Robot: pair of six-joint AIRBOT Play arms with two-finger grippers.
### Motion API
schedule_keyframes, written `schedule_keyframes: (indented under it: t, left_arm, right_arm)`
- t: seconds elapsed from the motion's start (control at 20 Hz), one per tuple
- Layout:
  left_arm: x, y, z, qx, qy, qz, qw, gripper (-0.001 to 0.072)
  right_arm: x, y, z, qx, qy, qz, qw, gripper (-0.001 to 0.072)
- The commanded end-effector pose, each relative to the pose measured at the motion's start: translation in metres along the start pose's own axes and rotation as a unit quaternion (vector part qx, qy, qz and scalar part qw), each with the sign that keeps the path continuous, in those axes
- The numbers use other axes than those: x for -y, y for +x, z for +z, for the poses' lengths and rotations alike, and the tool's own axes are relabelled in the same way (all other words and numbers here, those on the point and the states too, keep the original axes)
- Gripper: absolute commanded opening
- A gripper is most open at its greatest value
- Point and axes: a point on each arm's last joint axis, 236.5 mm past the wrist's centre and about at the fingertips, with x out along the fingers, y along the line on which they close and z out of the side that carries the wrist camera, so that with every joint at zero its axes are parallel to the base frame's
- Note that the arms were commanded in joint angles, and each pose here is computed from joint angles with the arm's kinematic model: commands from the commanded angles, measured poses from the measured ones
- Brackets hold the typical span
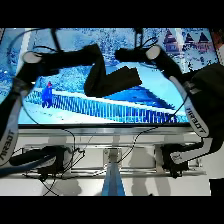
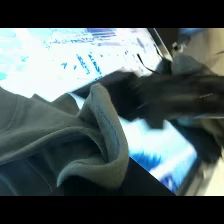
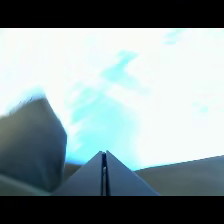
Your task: Fold the clothes and pants, and hang the long-sleeved shirts on hangers.
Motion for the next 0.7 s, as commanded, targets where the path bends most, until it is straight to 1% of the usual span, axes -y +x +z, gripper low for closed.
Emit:
schedule_keyframes:
  t: [0.0, 0.1, 0.15, 0.2, 0.25, 0.3, 0.4, 0.45, 0.55, 0.65]
  left_arm:
    - [-0.005, 0.085, -0.047, 0.013, -0.061, 0.047, 0.997, 0.0009]
    - [0.014, 0.114, -0.083, -0.016, -0.04, 0.041, 0.998, 0.0011]
    - [0.018, 0.123, -0.092, -0.02, -0.019, 0.046, 0.999, 0.0089]
    - [0.015, 0.127, -0.095, -0.012, -0.003, 0.063, 0.998, 0.0408]
    - [0.009, 0.128, -0.092, 0.001, 0.0, 0.082, 0.997, 0.0709]
    - [0.003, 0.126, -0.085, 0.013, 0.004, 0.097, 0.995, 0.0686]
    - [-0.009, 0.116, -0.065, 0.033, 0.0, 0.109, 0.994, 0.0686]
    - [-0.015, 0.108, -0.052, 0.045, -0.002, 0.113, 0.993, 0.0686]
    - [-0.023, 0.088, -0.023, 0.074, 0.0, 0.121, 0.99, 0.0685]
    - [-0.024, 0.068, 0.003, 0.1, -0.001, 0.122, 0.988, 0.0685]
  right_arm:
    - [0.066, -0.06, 0.05, 0.057, 0.03, -0.048, 0.997, 0.0008]
    - [0.091, -0.08, 0.055, 0.057, 0.043, -0.063, 0.995, 0.0009]
    - [0.106, -0.088, 0.053, 0.05, 0.048, -0.073, 0.995, 0.0008]
    - [0.119, -0.094, 0.05, 0.043, 0.046, -0.086, 0.994, 0.0008]
    - [0.134, -0.1, 0.046, 0.034, 0.039, -0.104, 0.993, 0.0009]
    - [0.146, -0.105, 0.042, 0.024, 0.032, -0.119, 0.992, 0.0008]
    - [0.172, -0.114, 0.031, 0.002, 0.02, -0.151, 0.988, 0.0007]
    - [0.185, -0.116, 0.023, -0.012, 0.028, -0.16, 0.987, 0.0007]
    - [0.205, -0.113, -0.008, -0.062, 0.062, -0.153, 0.984, 0.0006]
    - [0.208, -0.104, -0.061, -0.156, 0.083, -0.114, 0.978, 0.0006]
